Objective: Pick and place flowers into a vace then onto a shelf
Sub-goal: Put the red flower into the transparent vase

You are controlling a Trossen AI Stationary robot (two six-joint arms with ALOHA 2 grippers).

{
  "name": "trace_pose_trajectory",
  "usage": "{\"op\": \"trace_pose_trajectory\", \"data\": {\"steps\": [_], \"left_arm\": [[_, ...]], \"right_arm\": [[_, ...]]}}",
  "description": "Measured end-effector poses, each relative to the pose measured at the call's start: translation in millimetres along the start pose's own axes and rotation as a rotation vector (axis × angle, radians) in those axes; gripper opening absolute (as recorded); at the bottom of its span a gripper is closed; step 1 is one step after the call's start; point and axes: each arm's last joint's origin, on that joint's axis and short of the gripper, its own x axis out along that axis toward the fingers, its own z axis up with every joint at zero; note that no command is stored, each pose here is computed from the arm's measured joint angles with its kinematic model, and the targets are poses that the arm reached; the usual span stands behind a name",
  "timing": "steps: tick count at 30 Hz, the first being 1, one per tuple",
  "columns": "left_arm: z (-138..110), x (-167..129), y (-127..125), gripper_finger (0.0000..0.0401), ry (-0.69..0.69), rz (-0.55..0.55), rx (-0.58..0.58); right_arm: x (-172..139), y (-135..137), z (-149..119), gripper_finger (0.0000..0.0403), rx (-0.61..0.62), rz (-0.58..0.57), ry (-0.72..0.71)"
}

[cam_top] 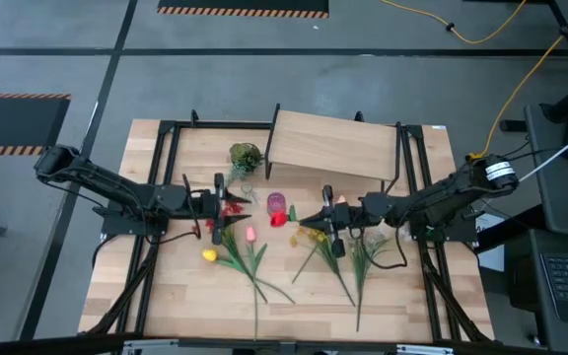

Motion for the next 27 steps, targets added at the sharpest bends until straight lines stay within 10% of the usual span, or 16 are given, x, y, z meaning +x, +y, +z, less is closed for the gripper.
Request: {"op": "trace_pose_trajectory", "data": {"steps": [27], "left_arm": [[8, 87, -13, 0.0188, -0.146, -0.119, -0.046]], "right_arm": [[10, -21, -15, 0.0, -0.005, 0.042, -0.085]]}}
